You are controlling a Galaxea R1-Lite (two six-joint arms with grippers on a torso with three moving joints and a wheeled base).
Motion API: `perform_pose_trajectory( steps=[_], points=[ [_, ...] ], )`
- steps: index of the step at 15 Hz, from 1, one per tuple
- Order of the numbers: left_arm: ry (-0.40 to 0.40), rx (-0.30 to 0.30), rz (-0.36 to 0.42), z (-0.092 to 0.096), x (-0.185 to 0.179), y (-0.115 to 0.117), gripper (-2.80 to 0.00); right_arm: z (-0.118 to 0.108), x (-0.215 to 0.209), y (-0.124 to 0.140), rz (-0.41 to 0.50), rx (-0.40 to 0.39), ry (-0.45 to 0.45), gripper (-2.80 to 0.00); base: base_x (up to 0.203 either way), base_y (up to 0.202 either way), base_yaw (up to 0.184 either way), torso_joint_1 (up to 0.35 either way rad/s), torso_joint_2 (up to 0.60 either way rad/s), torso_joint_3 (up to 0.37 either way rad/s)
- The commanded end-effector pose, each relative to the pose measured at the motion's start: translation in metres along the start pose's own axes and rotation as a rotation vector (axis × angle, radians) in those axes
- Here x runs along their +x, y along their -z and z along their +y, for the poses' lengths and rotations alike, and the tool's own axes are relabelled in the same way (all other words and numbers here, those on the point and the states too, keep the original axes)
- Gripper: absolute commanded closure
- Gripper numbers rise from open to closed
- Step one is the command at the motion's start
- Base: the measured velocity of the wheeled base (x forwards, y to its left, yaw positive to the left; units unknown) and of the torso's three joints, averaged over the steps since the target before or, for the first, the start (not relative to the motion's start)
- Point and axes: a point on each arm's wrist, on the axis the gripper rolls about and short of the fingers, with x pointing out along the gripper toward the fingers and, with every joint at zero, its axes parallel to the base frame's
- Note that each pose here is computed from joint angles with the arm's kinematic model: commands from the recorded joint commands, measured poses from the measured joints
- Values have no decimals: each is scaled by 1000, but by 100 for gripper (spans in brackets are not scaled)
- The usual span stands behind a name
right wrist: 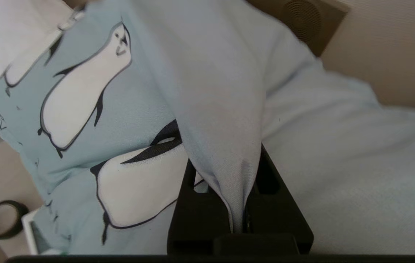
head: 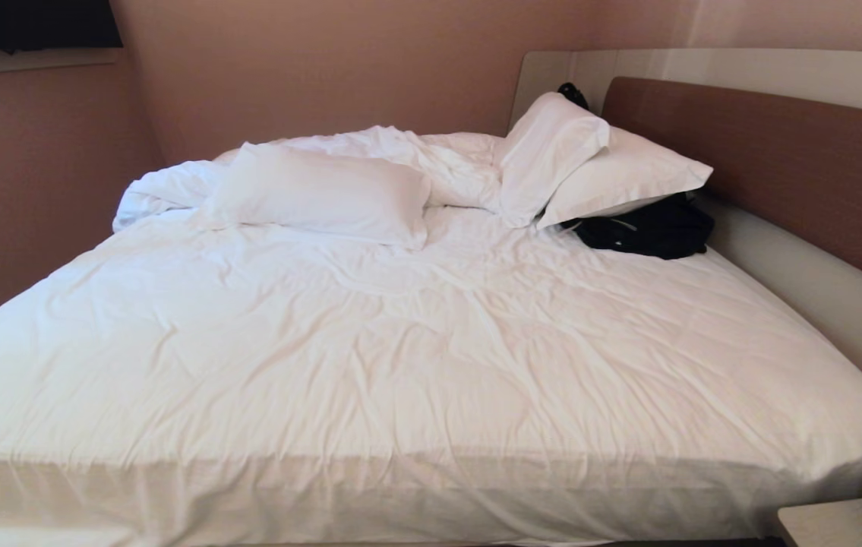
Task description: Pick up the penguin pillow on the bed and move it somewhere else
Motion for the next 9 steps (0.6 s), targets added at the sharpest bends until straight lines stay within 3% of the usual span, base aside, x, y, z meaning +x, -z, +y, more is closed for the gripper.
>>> perform_pose_trajectory(
  steps=[1,9],
  points=[
    [0,0,-2,0,0,0,0,-7,-8,11,-41,-81,-23,0,0,0,0,0,0,0],
    [0,0,0,0,0,0,0,-59,8,83,-34,-97,57,0,0,0,0,0,0,0]
  ],
)
